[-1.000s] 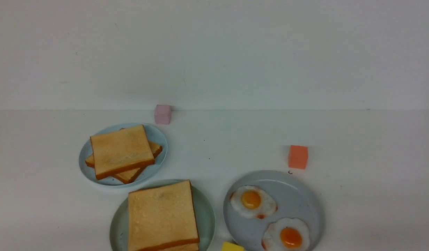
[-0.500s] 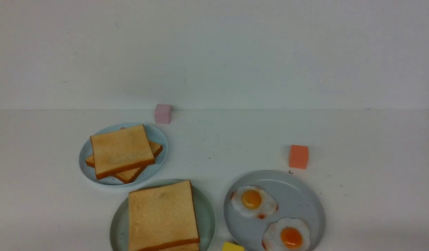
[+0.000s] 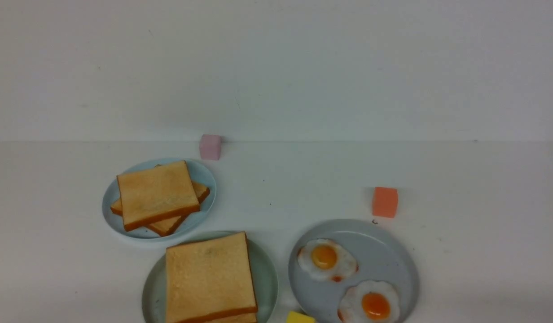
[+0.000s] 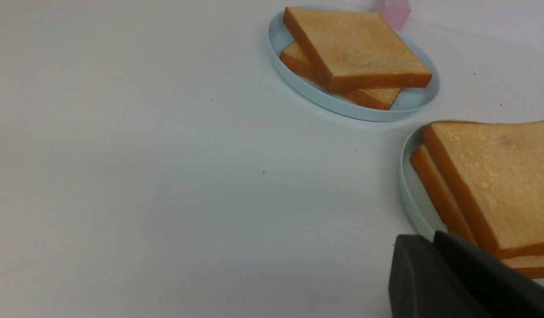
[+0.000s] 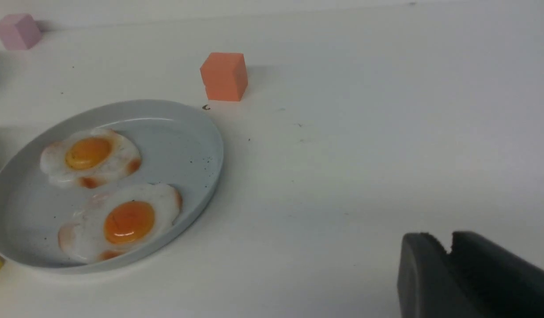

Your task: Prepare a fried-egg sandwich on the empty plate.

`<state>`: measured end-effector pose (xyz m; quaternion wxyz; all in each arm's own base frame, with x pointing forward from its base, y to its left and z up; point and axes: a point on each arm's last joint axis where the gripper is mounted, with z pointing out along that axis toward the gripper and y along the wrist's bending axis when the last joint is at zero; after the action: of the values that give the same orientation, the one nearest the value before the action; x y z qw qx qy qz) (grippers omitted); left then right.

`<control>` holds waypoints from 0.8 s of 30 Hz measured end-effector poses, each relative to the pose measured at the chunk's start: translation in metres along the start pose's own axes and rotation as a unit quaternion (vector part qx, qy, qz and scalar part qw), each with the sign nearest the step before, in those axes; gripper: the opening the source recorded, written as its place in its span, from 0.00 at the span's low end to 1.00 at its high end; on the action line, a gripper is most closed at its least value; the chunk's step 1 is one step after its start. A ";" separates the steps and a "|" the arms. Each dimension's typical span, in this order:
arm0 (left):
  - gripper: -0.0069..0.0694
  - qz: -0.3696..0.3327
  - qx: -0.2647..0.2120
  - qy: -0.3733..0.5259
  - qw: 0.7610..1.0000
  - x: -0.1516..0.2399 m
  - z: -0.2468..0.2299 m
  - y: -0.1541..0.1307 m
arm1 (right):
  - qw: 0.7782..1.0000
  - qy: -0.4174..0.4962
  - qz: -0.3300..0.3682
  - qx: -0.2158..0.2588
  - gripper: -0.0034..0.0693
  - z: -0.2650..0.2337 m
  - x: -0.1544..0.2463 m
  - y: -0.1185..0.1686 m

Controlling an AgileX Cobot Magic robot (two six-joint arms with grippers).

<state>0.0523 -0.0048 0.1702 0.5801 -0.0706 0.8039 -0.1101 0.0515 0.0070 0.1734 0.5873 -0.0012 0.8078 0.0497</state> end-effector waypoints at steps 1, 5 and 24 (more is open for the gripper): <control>0.17 0.000 0.001 0.000 1.000 0.000 0.000 0.000 | 1.000 0.000 0.000 0.000 0.21 0.000 0.000 0.000; 0.17 -0.001 0.000 0.000 1.000 0.000 0.000 0.000 | 1.000 0.000 0.000 0.000 0.22 0.000 0.000 0.000; 0.19 -0.001 0.000 0.000 1.000 0.000 0.000 0.000 | 1.000 0.000 0.000 0.000 0.24 0.000 0.000 0.000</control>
<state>0.0523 -0.0049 0.1702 0.5799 -0.0714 0.8039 -0.1112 0.0515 0.0070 0.1735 0.5875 -0.0011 0.8077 0.0498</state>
